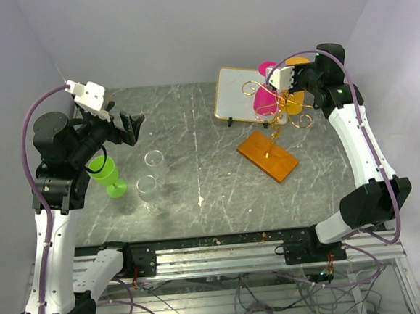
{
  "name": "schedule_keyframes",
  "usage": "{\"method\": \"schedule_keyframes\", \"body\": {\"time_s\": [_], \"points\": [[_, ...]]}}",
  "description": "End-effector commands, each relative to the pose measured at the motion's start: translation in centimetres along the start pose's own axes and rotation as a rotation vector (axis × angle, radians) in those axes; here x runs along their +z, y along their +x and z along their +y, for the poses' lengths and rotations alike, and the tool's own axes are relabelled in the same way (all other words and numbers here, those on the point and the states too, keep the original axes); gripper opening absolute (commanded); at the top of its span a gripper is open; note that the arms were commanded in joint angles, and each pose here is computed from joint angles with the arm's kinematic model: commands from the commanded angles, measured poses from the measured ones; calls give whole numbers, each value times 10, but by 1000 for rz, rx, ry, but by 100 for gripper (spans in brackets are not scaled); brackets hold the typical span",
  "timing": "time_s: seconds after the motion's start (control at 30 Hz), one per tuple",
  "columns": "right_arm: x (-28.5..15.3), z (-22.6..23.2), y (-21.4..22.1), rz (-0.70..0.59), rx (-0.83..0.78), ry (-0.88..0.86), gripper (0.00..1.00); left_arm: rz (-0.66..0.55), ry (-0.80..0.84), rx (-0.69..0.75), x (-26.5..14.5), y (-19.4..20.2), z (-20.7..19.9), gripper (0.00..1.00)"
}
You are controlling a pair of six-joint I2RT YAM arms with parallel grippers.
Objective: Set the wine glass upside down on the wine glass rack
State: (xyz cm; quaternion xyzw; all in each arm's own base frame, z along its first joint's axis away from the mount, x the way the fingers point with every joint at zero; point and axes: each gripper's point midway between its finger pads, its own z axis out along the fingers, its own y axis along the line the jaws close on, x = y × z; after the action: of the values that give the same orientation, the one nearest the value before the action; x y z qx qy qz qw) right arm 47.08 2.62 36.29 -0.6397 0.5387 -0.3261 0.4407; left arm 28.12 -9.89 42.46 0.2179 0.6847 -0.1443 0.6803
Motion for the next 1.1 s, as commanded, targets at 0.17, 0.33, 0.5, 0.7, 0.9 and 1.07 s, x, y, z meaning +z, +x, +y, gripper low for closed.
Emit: {"method": "schedule_keyframes", "body": {"time_s": [0.17, 0.33, 0.5, 0.7, 0.9, 1.07], "points": [[-20, -17, -12, -57, -18, 31, 0, -23, -6, 28, -4, -6, 0, 97], [-26, -19, -16, -76, -14, 33, 0, -20, -5, 29, -4, -5, 0, 97], [-33, -15, -20, -92, -17, 16, 0, -21, 4, 27, -5, -4, -2, 97], [-39, -8, -21, -94, -32, -7, 0, -21, 6, 30, -6, -5, -3, 97], [-46, -4, -23, -96, -39, -20, 0, -19, 10, 31, -5, -4, -3, 97], [-50, 1, -19, -72, -45, -26, 0, -17, 12, 31, -5, -3, -3, 97]]}}
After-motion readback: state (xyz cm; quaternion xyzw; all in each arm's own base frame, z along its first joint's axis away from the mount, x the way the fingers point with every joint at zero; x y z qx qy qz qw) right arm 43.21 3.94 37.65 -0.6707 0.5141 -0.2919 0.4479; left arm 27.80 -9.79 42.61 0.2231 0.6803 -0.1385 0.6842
